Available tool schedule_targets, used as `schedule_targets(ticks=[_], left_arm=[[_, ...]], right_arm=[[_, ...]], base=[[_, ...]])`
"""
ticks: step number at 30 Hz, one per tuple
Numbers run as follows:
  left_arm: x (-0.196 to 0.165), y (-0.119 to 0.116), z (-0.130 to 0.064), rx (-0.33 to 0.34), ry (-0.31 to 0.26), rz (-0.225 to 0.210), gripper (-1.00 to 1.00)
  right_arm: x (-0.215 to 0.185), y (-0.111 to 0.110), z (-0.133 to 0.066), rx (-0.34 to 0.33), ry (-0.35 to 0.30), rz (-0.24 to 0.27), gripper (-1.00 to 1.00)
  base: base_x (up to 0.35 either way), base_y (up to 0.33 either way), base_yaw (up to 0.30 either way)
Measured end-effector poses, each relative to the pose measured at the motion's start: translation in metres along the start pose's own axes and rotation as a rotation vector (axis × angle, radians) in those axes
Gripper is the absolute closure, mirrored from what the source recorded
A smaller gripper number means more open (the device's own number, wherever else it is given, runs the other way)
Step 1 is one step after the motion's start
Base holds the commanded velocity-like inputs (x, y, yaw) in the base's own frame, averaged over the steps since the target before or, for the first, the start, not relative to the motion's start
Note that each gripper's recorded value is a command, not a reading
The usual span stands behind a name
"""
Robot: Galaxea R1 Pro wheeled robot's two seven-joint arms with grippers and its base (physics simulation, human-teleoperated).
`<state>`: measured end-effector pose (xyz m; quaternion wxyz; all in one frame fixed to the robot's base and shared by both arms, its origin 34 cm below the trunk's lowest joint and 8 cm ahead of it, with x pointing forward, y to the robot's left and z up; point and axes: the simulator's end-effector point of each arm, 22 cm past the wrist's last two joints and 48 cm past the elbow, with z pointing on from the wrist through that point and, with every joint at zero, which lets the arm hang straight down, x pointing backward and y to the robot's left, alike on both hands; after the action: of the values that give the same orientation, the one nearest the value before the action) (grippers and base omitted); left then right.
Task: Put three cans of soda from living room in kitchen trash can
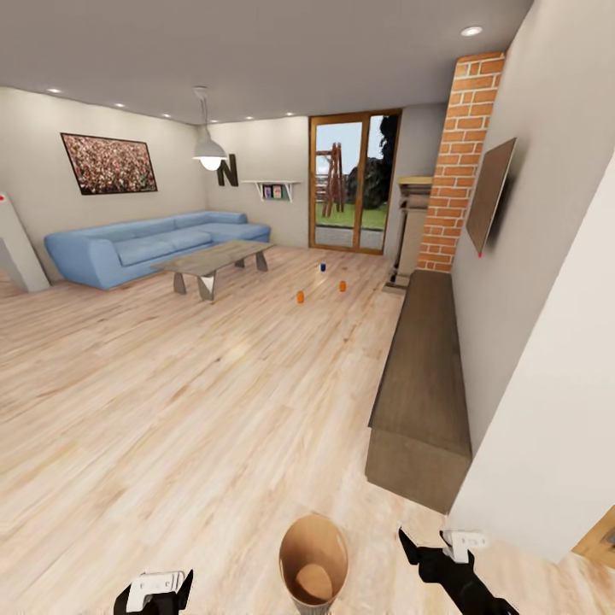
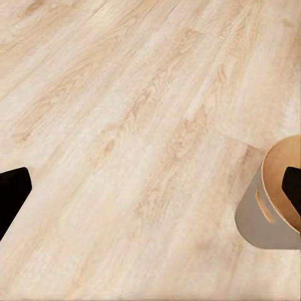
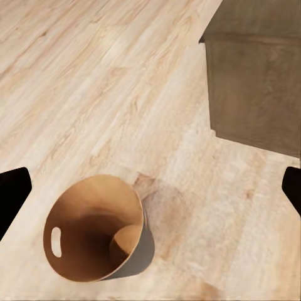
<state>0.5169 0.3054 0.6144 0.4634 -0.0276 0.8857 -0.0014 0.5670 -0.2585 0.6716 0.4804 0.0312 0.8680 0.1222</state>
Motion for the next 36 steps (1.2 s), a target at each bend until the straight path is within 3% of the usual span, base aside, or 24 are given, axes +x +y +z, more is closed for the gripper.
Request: schedule_targets(ticks=[9,23,36], left_arm=[[0.006,0.000,0.001,0.000,0.014,0.001,-1.00],[0.007,0.000,0.001,-0.001,0.018,0.002,-1.00],[0.007,0.000,0.001,-0.002,0.017,0.000,-1.00]], right_arm=[[0.017,0.000,0.001,0.001,0.061,0.011,-1.00],[0.018,0.000,0.001,0.000,0.065,0.009,-1.00],[0.021,-0.001,0.001,0.003,0.069,0.008,-1.00]], base=[[-0.029,0.219,0.000],[0.207,0.179,0.000],[0.036,0.031,0.000]])
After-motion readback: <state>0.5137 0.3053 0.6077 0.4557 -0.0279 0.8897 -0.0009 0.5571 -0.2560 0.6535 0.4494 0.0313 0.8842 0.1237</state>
